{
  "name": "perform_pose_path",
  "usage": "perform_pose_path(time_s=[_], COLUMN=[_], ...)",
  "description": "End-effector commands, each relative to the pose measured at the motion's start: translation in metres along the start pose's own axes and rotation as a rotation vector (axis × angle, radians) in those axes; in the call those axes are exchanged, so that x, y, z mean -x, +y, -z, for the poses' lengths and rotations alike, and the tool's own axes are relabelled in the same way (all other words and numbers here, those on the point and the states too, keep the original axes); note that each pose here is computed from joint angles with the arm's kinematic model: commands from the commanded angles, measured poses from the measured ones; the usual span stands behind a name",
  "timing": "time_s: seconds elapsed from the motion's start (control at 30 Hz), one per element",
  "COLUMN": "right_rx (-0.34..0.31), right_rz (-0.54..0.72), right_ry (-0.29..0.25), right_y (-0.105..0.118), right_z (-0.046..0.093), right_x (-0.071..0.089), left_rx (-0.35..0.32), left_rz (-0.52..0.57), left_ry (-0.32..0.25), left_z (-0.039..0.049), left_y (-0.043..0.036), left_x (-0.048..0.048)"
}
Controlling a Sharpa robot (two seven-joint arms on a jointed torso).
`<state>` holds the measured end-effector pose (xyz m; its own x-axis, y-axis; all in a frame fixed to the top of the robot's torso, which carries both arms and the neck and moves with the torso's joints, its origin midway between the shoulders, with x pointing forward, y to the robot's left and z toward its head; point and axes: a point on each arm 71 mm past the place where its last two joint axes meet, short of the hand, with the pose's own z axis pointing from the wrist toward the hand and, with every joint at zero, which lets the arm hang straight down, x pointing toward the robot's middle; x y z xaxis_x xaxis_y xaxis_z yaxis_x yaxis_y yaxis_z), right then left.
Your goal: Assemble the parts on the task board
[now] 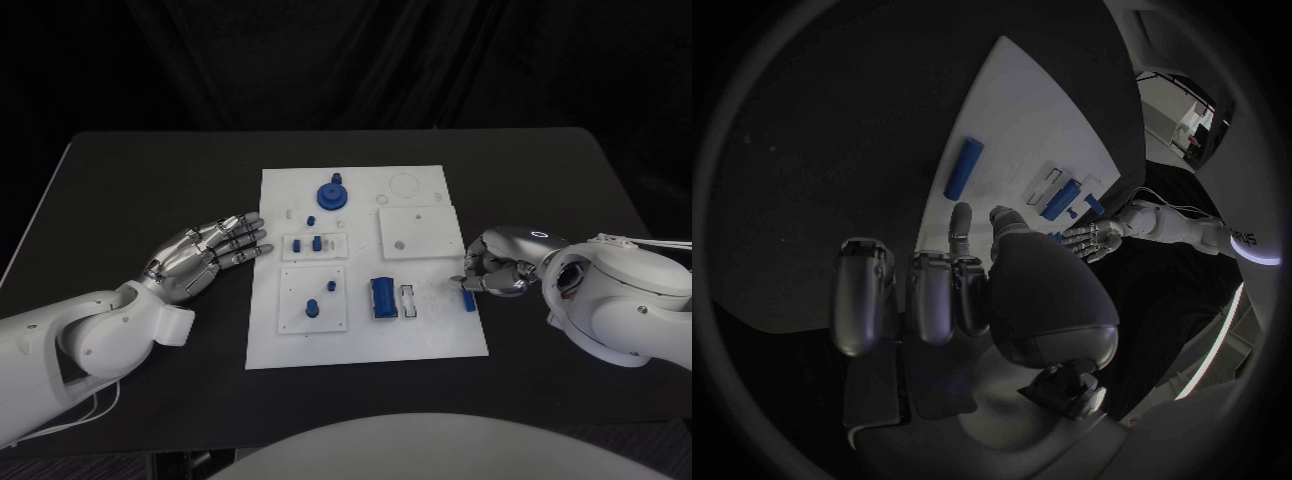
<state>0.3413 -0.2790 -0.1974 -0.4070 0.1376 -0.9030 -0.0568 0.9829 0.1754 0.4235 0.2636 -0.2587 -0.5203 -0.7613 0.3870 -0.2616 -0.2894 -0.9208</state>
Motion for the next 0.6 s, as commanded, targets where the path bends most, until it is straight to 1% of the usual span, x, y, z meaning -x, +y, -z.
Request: perform_pose_path(time_s=[0.03,0.33,0.6], right_rx=[-0.044,-0.053,-0.05], right_rz=[0.059,0.079,0.118], right_ry=[0.017,0.033,0.01], right_y=[-0.0026,-0.0028,-0.0025], right_z=[0.0007,0.0006,0.001], right_x=[-0.001,-0.0027,-0.0015], left_rx=[-0.007,-0.003,0.001], left_rz=[0.008,0.008,0.008], left_ry=[0.005,0.006,0.006], left_z=[-0.0006,-0.001,-0.0011], left_y=[0.0001,0.0005,0.0008], left_x=[-0.0015,-0.0019,-0.0015])
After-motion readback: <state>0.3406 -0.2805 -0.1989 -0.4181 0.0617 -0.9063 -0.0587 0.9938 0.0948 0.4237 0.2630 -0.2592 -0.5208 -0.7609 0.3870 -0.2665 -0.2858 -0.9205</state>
